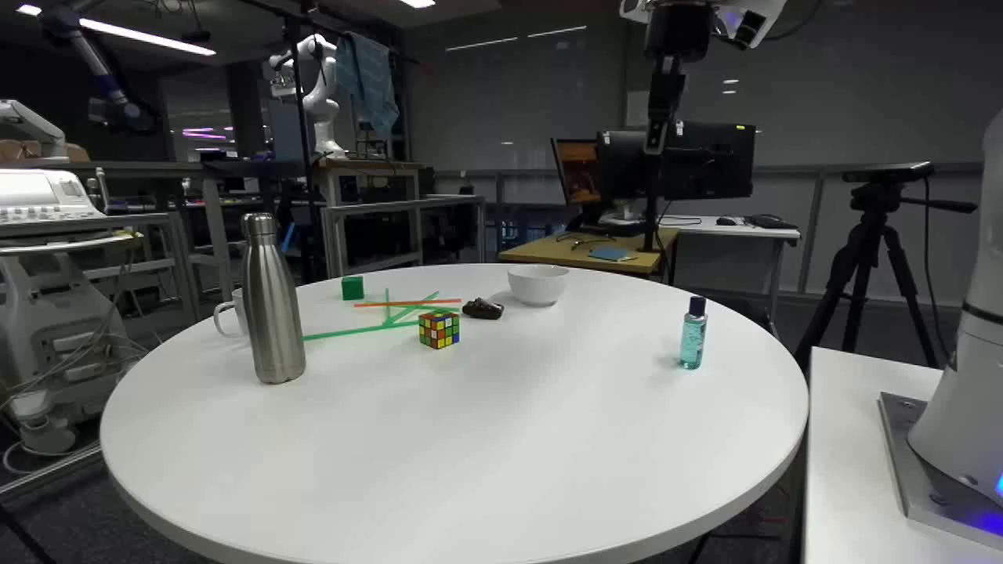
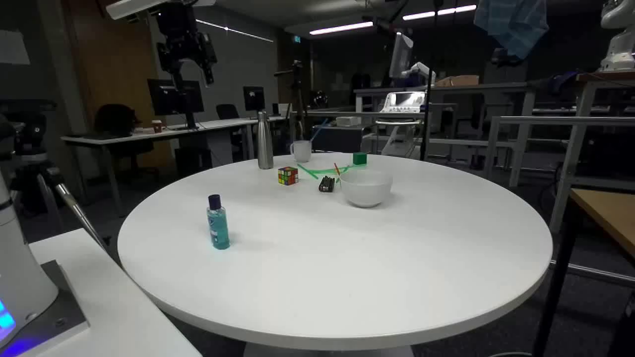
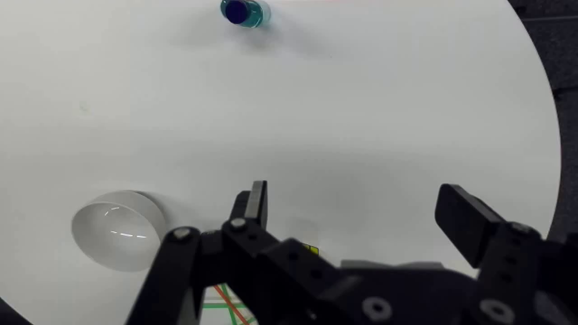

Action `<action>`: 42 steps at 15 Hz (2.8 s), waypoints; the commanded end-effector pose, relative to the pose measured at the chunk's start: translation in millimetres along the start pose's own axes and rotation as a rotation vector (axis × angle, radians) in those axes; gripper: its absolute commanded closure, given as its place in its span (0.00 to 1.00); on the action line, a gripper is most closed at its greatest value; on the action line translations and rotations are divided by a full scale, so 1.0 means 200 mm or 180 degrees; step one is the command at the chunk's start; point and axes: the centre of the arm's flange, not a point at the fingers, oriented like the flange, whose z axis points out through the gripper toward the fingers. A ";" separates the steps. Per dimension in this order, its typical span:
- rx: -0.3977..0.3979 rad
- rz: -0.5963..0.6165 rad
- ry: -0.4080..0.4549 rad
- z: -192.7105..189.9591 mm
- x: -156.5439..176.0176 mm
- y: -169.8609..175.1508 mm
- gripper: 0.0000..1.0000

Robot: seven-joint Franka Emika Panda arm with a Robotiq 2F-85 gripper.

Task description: Move the Rubik's cube to the right

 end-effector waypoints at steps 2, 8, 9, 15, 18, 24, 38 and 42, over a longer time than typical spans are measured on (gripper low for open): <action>0.0006 0.0007 0.0043 0.00 0.01 0.01 0.00; 0.0023 -0.0084 0.0197 0.06 0.14 0.01 0.00; 0.0024 -0.0113 0.0235 0.07 0.17 0.00 0.00; -0.0037 -0.0364 0.0372 0.17 0.48 -0.16 0.00; -0.0066 -0.0476 0.0330 0.26 0.66 -0.27 0.00; -0.0131 -0.0495 0.0137 0.47 0.96 -0.43 0.00; -0.0497 -0.0162 0.0089 0.73 1.58 -0.25 0.00; -0.0536 0.0053 0.0108 0.68 1.70 -0.04 0.00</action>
